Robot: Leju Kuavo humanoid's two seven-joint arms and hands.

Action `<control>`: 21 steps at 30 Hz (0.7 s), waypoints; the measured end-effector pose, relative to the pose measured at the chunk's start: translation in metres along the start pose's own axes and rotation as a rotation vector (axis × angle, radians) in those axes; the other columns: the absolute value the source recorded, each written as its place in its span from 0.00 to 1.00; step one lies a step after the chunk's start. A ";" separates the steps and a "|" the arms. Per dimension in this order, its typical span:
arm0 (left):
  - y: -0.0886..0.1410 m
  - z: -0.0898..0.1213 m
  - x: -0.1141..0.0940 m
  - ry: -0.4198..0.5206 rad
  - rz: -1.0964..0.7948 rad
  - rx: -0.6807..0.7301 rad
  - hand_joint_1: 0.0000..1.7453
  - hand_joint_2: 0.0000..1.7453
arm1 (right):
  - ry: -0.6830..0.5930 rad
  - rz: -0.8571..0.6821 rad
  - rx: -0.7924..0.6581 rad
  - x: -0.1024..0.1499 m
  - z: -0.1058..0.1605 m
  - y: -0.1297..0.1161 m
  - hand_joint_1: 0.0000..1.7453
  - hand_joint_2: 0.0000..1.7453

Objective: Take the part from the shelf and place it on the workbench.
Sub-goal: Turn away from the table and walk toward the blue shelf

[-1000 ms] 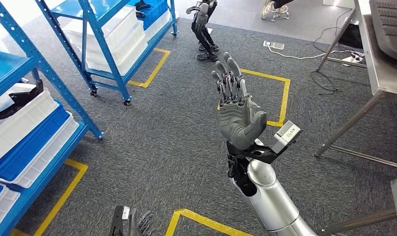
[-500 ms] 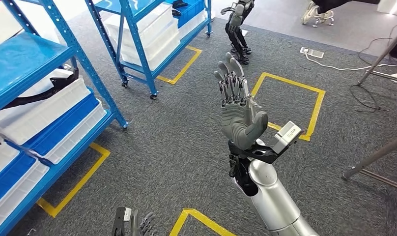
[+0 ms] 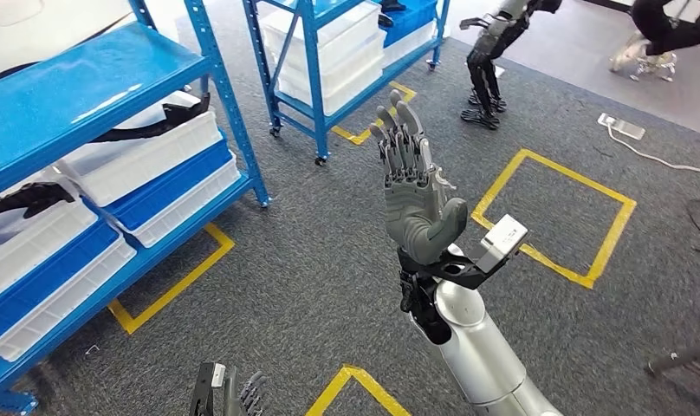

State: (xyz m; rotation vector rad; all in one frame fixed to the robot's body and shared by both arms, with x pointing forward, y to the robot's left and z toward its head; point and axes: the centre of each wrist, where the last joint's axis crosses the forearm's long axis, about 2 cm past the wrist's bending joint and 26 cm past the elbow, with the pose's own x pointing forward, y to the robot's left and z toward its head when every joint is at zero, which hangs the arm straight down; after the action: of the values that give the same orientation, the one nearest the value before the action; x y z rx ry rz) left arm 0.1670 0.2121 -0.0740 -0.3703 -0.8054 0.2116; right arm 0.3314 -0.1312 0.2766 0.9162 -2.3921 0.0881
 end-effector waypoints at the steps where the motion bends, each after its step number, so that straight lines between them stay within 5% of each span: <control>1: -0.001 0.000 0.000 0.000 0.001 -0.002 0.00 0.00 | 0.002 0.001 0.000 0.000 0.001 0.000 0.00 0.00; 21: 0.000 0.003 -0.006 0.021 -0.013 -0.012 0.00 0.00 | 0.003 0.004 0.015 0.000 0.000 0.000 0.00 0.00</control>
State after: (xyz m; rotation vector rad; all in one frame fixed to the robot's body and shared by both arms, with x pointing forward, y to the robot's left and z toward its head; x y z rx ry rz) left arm 0.1609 0.2114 -0.0760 -0.3786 -0.7888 0.1908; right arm 0.3313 -0.1308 0.2766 0.9179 -2.3937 0.1084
